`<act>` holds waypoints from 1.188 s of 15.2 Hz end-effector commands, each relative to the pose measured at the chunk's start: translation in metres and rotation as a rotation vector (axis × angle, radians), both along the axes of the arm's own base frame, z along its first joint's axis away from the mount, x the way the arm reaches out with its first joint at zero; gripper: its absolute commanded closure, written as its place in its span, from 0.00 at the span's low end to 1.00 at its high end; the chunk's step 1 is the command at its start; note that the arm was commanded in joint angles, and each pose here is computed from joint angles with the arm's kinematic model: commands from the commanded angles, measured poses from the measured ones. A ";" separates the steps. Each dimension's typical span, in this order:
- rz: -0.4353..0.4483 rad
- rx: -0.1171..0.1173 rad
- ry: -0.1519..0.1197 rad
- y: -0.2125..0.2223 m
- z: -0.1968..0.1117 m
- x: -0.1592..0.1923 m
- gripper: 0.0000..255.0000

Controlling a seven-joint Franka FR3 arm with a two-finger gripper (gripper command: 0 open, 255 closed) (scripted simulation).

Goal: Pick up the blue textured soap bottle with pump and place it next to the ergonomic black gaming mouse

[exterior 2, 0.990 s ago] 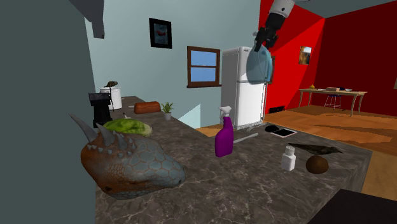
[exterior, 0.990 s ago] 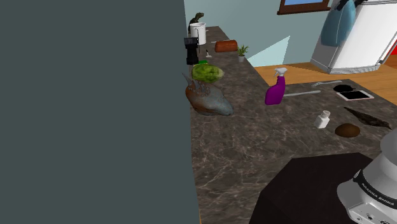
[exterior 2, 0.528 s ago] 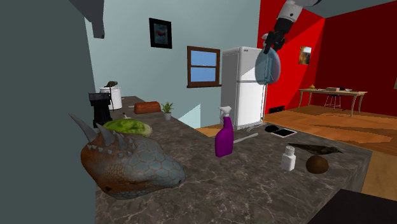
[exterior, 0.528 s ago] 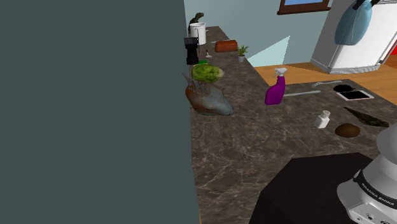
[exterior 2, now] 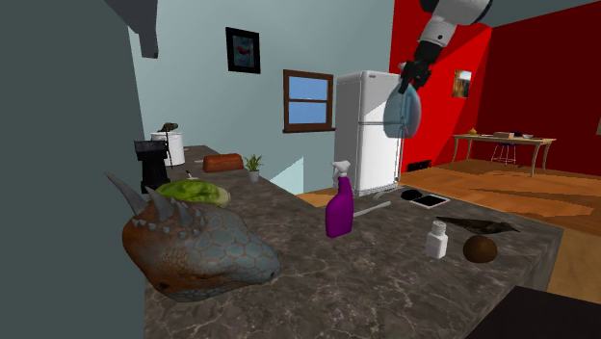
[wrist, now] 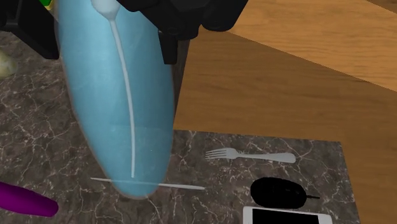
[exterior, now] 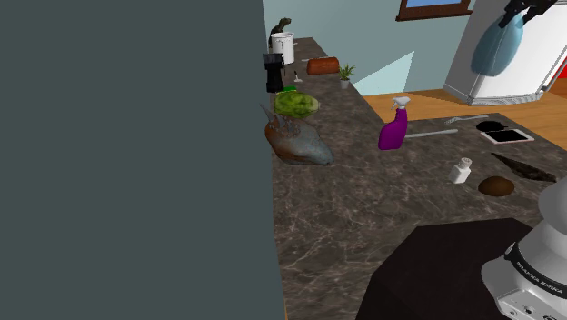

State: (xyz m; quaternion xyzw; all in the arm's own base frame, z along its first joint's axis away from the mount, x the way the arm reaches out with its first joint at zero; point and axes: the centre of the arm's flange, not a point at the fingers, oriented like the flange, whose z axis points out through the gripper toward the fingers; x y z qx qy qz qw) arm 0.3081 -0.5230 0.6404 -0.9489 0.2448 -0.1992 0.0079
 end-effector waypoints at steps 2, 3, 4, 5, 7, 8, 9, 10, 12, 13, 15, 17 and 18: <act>0.000 -0.001 -0.001 0.000 -0.015 0.000 1.00; 0.000 -0.001 -0.001 0.000 -0.020 0.000 1.00; 0.000 -0.001 -0.001 0.000 -0.026 0.000 1.00; 0.000 -0.001 -0.001 0.000 -0.031 0.000 1.00; 0.000 -0.001 -0.001 0.000 -0.041 0.000 1.00; 0.000 -0.001 -0.001 0.000 -0.047 0.000 1.00; 0.000 -0.001 -0.001 0.000 -0.052 0.000 1.00; 0.000 -0.001 -0.001 0.000 -0.057 0.000 1.00; 0.000 -0.001 -0.001 0.000 -0.068 0.000 1.00; 0.000 -0.001 -0.001 0.000 -0.073 0.000 1.00; 0.000 -0.001 -0.001 0.000 -0.084 0.000 1.00; 0.000 -0.001 -0.001 0.000 -0.094 0.000 1.00; 0.000 -0.001 -0.001 0.000 -0.099 0.000 1.00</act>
